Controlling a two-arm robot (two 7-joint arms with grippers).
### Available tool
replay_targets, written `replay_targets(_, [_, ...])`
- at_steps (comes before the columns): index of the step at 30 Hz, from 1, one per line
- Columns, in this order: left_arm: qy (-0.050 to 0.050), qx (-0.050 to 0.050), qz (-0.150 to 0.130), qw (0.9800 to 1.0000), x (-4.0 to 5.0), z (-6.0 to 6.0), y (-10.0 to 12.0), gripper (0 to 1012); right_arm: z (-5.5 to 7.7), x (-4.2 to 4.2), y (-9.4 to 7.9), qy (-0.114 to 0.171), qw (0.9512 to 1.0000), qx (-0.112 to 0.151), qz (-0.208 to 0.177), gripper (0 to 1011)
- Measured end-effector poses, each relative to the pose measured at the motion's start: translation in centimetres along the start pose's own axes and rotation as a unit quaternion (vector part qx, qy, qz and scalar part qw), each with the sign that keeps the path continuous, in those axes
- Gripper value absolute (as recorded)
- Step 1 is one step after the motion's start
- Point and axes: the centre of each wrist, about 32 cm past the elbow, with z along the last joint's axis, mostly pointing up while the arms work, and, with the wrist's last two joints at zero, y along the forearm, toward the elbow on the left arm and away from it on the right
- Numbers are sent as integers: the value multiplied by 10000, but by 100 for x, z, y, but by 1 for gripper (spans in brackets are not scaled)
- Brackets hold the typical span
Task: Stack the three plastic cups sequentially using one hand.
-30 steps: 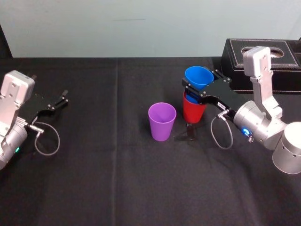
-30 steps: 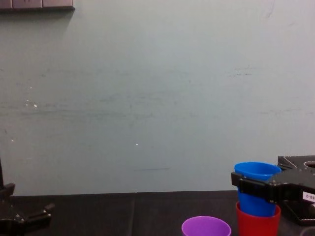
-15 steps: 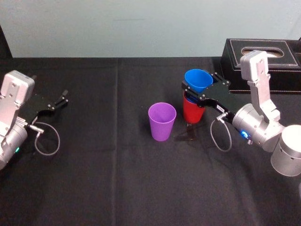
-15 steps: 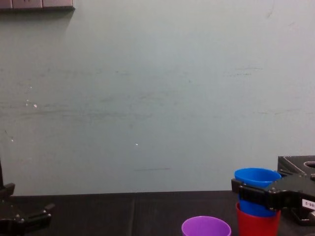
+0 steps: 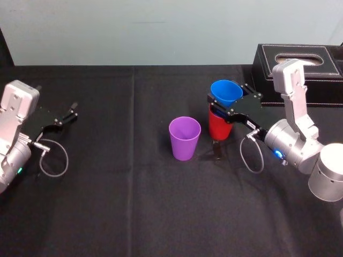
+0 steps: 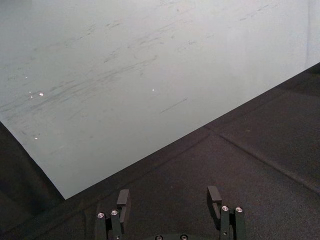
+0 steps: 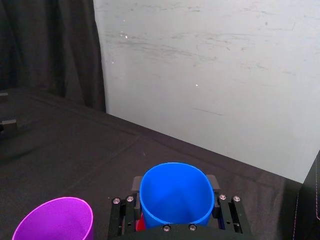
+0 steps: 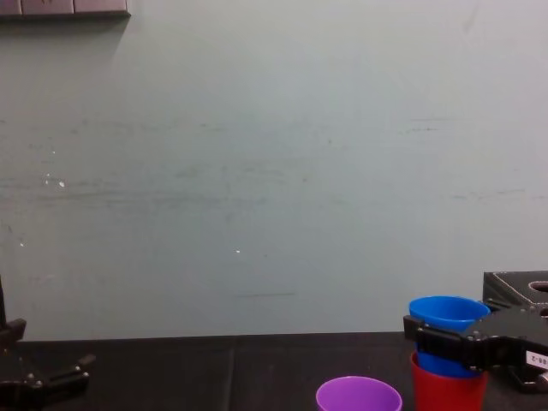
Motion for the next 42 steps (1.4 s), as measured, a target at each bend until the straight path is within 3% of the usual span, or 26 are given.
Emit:
replay_targets(4, [0, 0, 0, 10000, -1, 0, 0, 1005, 0, 0, -1, 1, 10000, 1, 1, 756])
replay_targets(15, [0, 0, 0, 10000, 0, 0, 0, 1005, 3, 2, -2, 3, 10000, 3, 4, 1004])
replay_targets(34, [0, 0, 0, 10000, 0, 0, 0, 1005, 6, -1, -5, 1, 10000, 12, 6, 1004])
replay_targets(42, [0, 0, 0, 10000, 0, 0, 0, 1005, 14, -70, -181, -192, 9997, 165, 69, 1004])
